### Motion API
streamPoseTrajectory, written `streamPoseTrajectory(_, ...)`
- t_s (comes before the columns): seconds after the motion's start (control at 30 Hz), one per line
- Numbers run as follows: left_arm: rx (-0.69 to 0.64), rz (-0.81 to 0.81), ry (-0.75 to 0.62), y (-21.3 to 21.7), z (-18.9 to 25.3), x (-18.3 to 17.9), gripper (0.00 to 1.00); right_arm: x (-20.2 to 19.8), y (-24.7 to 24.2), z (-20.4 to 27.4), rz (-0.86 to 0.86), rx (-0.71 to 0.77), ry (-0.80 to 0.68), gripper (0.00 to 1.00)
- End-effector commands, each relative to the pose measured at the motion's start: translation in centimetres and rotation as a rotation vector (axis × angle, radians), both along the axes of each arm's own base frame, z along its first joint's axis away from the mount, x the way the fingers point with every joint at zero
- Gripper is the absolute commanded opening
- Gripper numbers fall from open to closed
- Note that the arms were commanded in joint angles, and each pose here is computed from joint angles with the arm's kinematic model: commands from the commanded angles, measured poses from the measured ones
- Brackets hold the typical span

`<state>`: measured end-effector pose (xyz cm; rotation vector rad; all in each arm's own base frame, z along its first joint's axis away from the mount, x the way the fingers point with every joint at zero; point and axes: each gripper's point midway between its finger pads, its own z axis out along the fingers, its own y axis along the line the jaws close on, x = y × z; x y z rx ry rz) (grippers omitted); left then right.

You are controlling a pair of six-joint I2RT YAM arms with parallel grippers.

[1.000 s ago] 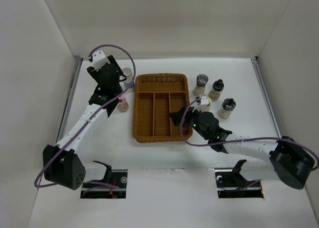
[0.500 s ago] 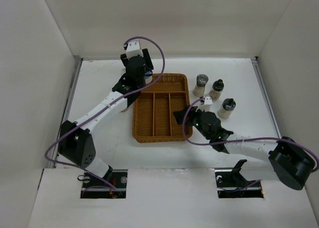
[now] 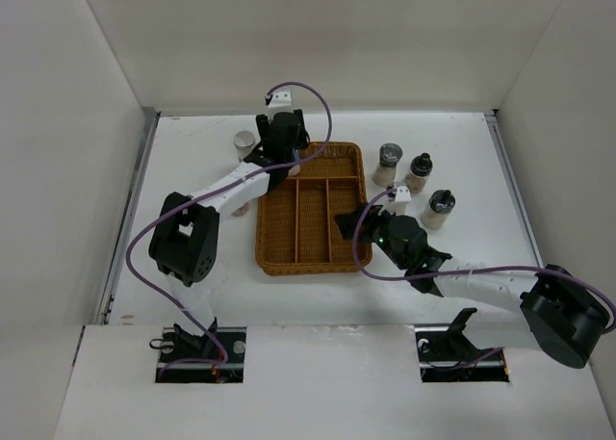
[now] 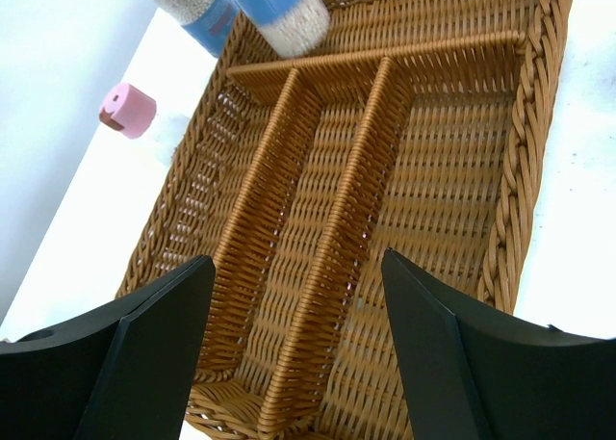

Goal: Organize the condiment bottles

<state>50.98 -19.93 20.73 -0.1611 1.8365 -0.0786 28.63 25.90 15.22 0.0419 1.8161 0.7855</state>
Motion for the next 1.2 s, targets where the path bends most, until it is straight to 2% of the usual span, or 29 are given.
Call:
streamPoseTrajectory(0.0,-0.095,0.025,-0.146,0.0,4.8,1.4,0.40,0.5,-0.1,2.2,-0.012,0.054,-0.052,0.77)
streamPoseTrajectory(0.33,-0.026,0.092,-0.111,2.2,0.8,1.3,0.43,0.6,0.1,1.9,-0.012,0.046,-0.046,0.77)
streamPoseTrajectory(0.6,-0.053,0.096,-0.079,2.5,-2.3,0.2,0.69,0.7,0.1,1.8,-0.015,0.037,-0.048,0.77)
streamPoseTrajectory(0.7,-0.074,0.089,-0.097,2.4,-1.2,-0.4,0.79,0.7,-0.1,1.7,-0.021,0.041,-0.044,0.78)
streamPoseTrajectory(0.87,-0.119,0.072,-0.176,2.2,3.5,-1.5,0.88,0.8,0.0,1.8,-0.020,0.037,-0.049,0.78)
streamPoseTrajectory(1.03,-0.169,0.068,-0.247,3.2,7.9,-3.2,0.90,0.7,0.0,1.9,-0.015,0.037,-0.048,0.78)
streamPoseTrajectory(1.17,-0.184,0.120,-0.237,5.9,8.7,-3.8,0.88,0.8,0.1,1.6,-0.014,0.040,-0.038,0.78)
